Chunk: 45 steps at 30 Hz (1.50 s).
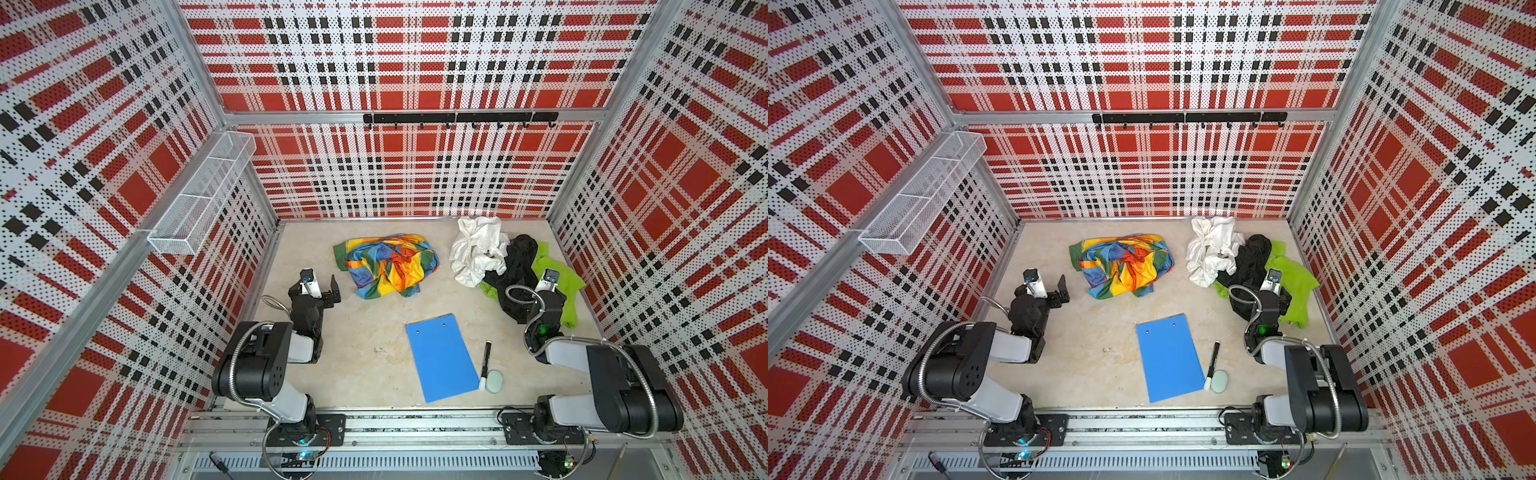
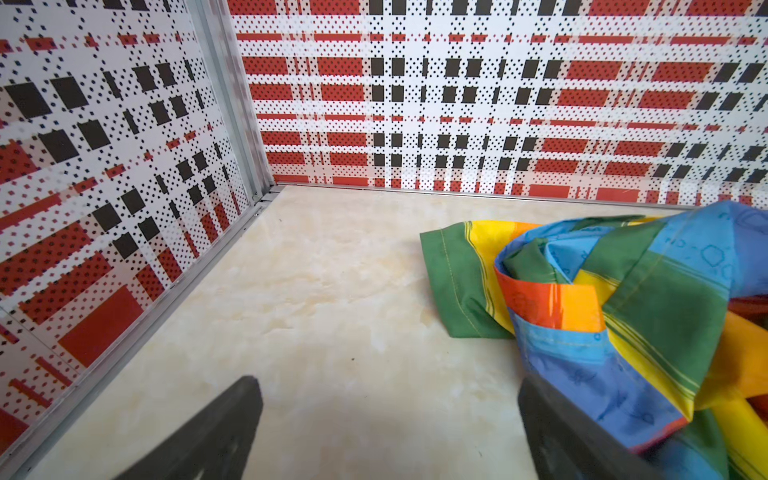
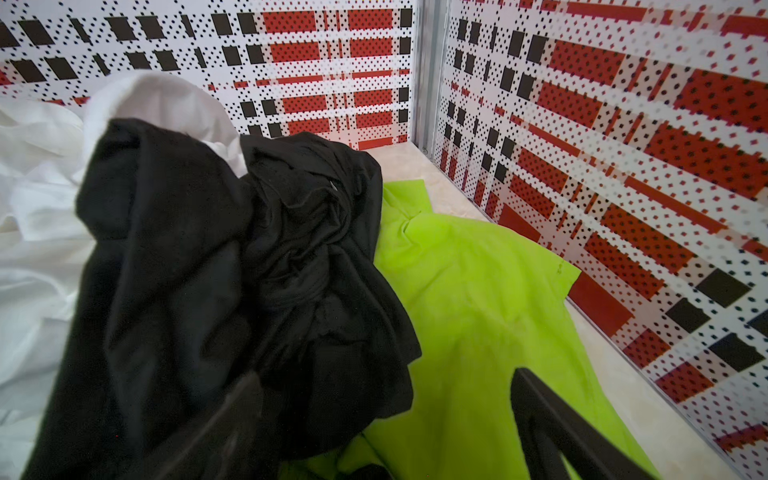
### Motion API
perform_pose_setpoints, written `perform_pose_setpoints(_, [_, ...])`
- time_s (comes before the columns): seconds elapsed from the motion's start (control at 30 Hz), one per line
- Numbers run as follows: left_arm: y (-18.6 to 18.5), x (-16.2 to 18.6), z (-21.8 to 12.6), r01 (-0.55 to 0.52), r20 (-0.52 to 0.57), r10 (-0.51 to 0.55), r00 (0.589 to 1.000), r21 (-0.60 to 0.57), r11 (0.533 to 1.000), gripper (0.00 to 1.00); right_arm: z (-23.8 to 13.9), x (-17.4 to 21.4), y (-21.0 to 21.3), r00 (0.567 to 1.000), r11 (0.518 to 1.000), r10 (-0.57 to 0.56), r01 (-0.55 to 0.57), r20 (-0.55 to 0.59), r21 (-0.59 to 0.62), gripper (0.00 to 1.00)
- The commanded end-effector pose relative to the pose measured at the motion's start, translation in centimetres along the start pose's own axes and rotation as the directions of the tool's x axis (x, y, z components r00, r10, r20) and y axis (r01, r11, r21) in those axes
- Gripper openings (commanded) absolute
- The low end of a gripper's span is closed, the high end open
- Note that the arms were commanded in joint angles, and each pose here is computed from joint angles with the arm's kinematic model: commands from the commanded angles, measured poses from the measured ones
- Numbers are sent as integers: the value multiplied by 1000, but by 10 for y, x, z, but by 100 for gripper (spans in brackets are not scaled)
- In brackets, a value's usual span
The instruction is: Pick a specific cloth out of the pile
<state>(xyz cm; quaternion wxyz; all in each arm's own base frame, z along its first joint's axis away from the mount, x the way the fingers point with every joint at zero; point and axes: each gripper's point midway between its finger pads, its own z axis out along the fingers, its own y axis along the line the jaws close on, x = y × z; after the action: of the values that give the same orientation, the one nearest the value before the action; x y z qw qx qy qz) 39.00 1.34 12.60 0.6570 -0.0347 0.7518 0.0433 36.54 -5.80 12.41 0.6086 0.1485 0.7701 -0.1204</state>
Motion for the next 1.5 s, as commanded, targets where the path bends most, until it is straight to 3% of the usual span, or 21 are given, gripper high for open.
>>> perform_pose_setpoints(0.0, [-1,-7,2,5,23,-6,1000,11,1000,99,-2,-32,0,987,999,36,-34,157,-15,100])
perform_pose_setpoints(0.43, [-1,-8,2,5,24,-5,1000,14,1000,99,1,-17,27,986,989,-26,49,166,-140,100])
perform_pose_setpoints(0.57, [-16,-7,1,-5,21,2,1000,130,992,99,2,-17,29,986,988,-32,56,162,-146,100])
perform_pose_setpoints(0.7, [-16,-7,1,-2,19,-1,1000,141,990,99,2,-17,29,987,987,-29,53,159,-150,100])
perform_pose_setpoints(0.9, [-16,-8,1,-2,21,-1,1000,141,990,99,-25,-25,30,963,975,-9,68,270,-209,100])
perform_pose_setpoints(1.13, [-15,-7,1,-2,21,-1,1000,138,990,99,0,-15,46,985,965,-64,102,162,-242,100])
perform_pose_setpoints(1.47, [-16,-7,1,-1,20,-2,1000,139,990,99,3,-14,46,986,965,-61,98,153,-245,100])
